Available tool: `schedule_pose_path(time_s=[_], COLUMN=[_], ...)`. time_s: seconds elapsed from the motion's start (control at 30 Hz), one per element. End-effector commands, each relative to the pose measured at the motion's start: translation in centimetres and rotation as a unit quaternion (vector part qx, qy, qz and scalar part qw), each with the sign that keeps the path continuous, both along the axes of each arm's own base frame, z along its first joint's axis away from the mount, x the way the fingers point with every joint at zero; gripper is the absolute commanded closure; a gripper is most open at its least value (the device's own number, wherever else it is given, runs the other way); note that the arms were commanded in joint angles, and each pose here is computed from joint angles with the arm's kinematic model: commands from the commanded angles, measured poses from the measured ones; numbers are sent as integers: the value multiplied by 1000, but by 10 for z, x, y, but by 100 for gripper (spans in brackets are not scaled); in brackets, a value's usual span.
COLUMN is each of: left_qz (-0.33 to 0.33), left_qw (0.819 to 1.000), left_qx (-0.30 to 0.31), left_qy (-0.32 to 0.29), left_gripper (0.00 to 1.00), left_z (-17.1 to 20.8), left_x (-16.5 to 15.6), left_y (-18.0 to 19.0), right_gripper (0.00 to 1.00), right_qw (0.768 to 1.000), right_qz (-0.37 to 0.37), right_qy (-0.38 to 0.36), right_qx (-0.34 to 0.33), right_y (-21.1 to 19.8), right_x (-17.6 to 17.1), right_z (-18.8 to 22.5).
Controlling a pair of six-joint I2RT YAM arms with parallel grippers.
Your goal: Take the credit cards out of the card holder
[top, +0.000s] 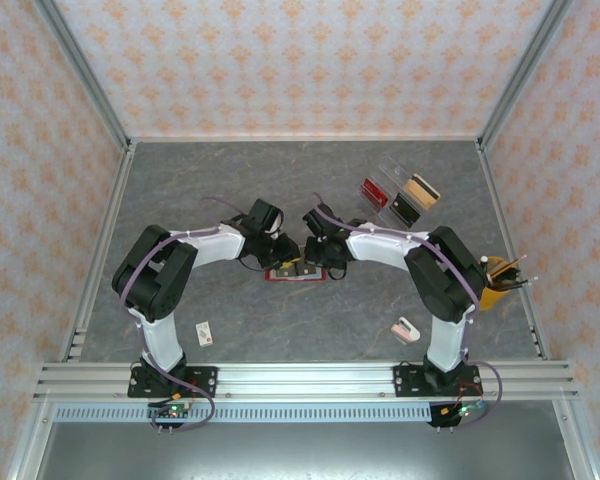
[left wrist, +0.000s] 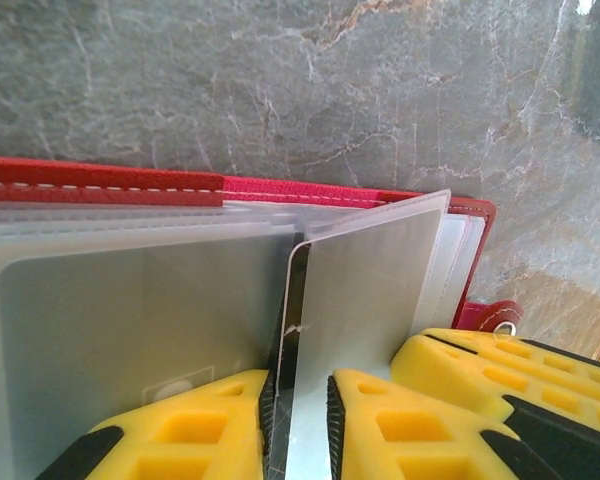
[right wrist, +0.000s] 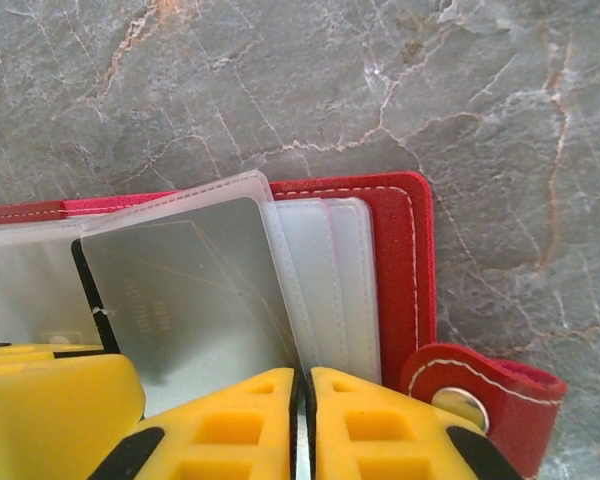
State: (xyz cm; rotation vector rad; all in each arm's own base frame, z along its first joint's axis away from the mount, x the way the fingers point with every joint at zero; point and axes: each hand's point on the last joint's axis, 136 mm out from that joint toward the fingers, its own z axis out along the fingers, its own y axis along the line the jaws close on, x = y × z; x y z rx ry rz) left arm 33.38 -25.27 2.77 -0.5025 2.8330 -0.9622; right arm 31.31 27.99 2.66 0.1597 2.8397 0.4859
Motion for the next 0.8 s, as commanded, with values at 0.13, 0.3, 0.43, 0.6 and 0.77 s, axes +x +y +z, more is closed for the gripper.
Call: schedule_pose_path(time_s=[0.13, 0.3, 0.43, 0.6, 0.77], left_qz=[-8, -19, -39, -46, -45], left_qw=[999, 994, 986, 980, 973], left_qx=[-49, -99, -147, -170, -194], left_qy=[-3, -34, -64, -91, -113], left_gripper=[75, 75, 75, 77, 77], left_z=[2, 19, 37, 50, 63], left_x=[-1, 6, 8, 10, 12], left_y=[-6, -13, -24, -24, -24], right_gripper=[88, 88, 88, 89, 89], right_qw=[999, 998, 998, 998, 998], right_qz=[-13, -15, -14, -15, -13], right_qy=[39, 45, 47, 49, 46], right_qx=[-23, -29, -34, -40, -52], right_y=[-14, -16, -18, -19, -23], right_x=[-10, -12, -13, -13, -13], right_z=[-32, -37, -38, -40, -39])
